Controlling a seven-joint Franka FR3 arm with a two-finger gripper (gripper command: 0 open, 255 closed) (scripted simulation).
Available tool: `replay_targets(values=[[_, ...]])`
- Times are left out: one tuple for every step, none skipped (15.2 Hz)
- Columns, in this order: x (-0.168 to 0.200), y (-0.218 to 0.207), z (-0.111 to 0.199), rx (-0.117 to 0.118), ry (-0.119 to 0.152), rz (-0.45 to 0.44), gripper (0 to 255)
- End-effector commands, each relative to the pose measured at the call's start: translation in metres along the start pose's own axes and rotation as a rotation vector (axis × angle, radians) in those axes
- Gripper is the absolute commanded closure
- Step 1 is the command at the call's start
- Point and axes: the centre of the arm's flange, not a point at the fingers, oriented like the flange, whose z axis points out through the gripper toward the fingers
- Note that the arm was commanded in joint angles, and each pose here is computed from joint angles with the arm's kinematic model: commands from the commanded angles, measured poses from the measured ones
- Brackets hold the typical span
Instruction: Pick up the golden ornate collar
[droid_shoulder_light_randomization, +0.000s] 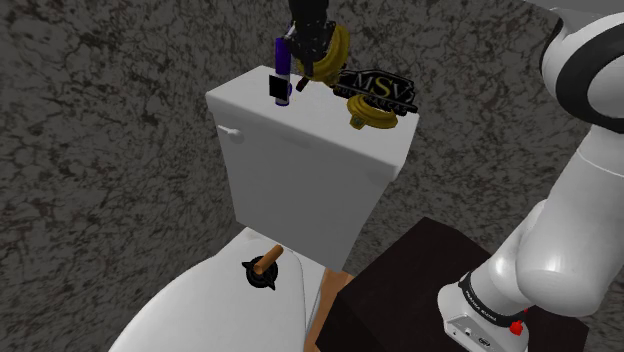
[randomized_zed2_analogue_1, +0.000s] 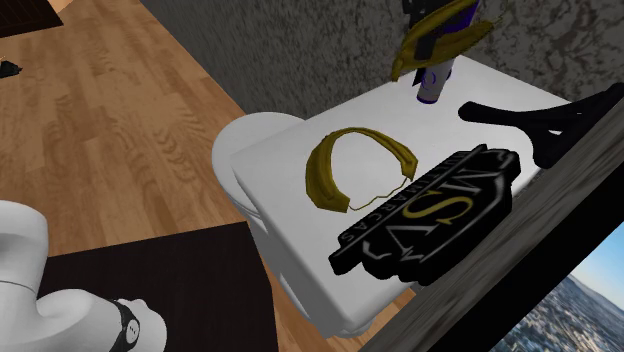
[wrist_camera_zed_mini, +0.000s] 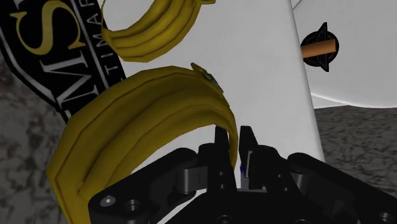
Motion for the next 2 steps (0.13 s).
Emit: replay_targets(values=[[-0.001, 0.0009, -0.0053, 0.0, -0.001, 0.0, 255], [-0.001, 0.0009, -0.0053, 0.0, -0.001, 0.0, 255]])
